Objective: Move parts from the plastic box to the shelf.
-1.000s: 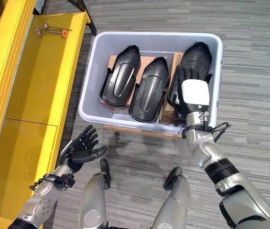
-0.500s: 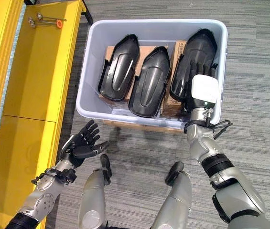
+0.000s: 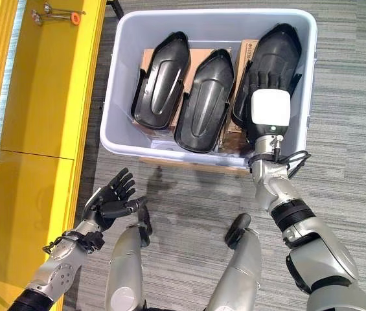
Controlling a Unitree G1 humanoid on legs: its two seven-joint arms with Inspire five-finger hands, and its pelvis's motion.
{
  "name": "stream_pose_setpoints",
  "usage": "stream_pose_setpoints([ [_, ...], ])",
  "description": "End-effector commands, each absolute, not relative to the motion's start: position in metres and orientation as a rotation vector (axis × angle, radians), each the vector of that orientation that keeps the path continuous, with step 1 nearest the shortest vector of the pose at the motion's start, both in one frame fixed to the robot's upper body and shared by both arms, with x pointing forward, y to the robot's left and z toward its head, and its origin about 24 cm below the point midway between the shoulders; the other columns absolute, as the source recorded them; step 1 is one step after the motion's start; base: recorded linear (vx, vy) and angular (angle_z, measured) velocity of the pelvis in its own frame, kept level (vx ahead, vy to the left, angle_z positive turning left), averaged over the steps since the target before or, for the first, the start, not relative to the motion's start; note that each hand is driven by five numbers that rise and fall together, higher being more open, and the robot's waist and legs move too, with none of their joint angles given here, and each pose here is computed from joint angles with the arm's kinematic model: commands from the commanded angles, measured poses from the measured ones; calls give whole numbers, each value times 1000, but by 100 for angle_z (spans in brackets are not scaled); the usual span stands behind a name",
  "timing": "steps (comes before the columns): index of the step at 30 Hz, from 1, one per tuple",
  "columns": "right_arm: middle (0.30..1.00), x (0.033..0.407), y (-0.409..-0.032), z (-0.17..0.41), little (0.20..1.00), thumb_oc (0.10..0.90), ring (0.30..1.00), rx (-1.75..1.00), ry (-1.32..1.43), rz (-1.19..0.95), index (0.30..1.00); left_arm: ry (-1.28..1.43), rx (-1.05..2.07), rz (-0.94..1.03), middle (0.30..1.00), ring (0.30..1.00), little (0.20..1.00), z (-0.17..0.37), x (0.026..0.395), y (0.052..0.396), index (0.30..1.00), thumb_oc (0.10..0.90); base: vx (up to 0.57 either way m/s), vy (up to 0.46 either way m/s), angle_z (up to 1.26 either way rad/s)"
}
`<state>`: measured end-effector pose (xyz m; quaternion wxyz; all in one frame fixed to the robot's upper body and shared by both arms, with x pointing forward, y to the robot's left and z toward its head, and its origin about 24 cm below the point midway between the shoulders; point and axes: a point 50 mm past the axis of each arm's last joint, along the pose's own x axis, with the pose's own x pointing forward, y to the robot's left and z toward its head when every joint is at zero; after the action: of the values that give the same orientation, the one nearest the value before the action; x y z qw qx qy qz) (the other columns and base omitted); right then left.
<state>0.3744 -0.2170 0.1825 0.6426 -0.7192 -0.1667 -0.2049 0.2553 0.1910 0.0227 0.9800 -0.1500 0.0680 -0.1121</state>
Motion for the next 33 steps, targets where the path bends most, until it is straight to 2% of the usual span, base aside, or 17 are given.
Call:
stream_pose_setpoints([
  [1, 1000, 378, -213, 251, 1000, 900, 1000, -1805, -600, -685, 1000, -39, -267, -273, 1000, 1000, 1000, 53, 261, 193, 1000, 900, 0, 0, 0],
  [4, 1000, 379, -216, 252, 1000, 900, 1000, -1892, -531, -694, 1000, -47, -234, -276, 1000, 1000, 1000, 54, 261, 195, 1000, 900, -1, -10, 1],
  [9, 1000, 383, -224, 240, 1000, 900, 1000, -1874, -427, -667, 1000, -61, -214, -303, 1000, 1000, 1000, 55, 260, 195, 1000, 900, 0, 0, 0],
  [25, 1000, 384, -251, 195, 1000, 900, 1000, -1580, -105, -746, 1000, -70, -213, -296, 1000, 1000, 1000, 64, 266, 193, 1000, 900, 0, 0, 0],
  [33, 1000, 384, -251, 171, 1000, 900, 1000, -1555, -23, -679, 1000, -85, -221, -299, 1000, 1000, 1000, 67, 270, 190, 1000, 900, 0, 0, 0],
])
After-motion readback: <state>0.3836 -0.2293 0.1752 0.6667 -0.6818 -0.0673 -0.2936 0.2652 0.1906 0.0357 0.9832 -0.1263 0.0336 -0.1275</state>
